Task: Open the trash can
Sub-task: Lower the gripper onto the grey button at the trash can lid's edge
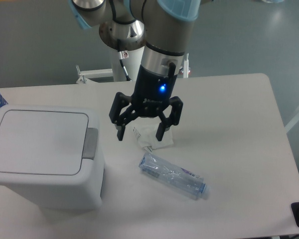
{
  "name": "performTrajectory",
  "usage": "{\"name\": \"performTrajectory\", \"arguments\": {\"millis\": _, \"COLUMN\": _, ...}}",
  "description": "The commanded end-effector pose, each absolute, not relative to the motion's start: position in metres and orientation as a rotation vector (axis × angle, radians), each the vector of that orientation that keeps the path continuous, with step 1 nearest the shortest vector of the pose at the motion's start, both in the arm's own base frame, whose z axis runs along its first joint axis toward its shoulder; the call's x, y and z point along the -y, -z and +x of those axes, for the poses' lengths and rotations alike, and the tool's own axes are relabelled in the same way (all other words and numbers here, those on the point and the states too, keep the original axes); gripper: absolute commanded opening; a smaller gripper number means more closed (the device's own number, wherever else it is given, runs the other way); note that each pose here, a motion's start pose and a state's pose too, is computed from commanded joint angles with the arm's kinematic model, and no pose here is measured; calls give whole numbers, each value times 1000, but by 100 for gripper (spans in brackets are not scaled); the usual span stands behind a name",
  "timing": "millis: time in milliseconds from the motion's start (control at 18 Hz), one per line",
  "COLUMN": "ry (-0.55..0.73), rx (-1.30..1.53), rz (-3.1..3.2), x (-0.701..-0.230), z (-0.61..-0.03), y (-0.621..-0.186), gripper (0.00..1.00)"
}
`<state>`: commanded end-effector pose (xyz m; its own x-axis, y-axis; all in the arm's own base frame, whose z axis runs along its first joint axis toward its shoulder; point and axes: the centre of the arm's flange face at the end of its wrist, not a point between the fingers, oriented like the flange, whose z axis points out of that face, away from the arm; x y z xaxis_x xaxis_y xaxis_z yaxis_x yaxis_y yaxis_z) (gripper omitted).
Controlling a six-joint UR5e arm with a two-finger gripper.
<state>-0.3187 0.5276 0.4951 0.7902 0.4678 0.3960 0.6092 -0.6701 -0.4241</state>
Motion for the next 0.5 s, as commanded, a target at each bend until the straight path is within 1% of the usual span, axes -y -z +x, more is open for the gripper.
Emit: {"name": "performTrajectory", "arguments": {"millis": 500, "ry": 371, "rx": 774, "rz": -2454, "x": -538, "z": -298, "y": -488, "gripper": 100}}
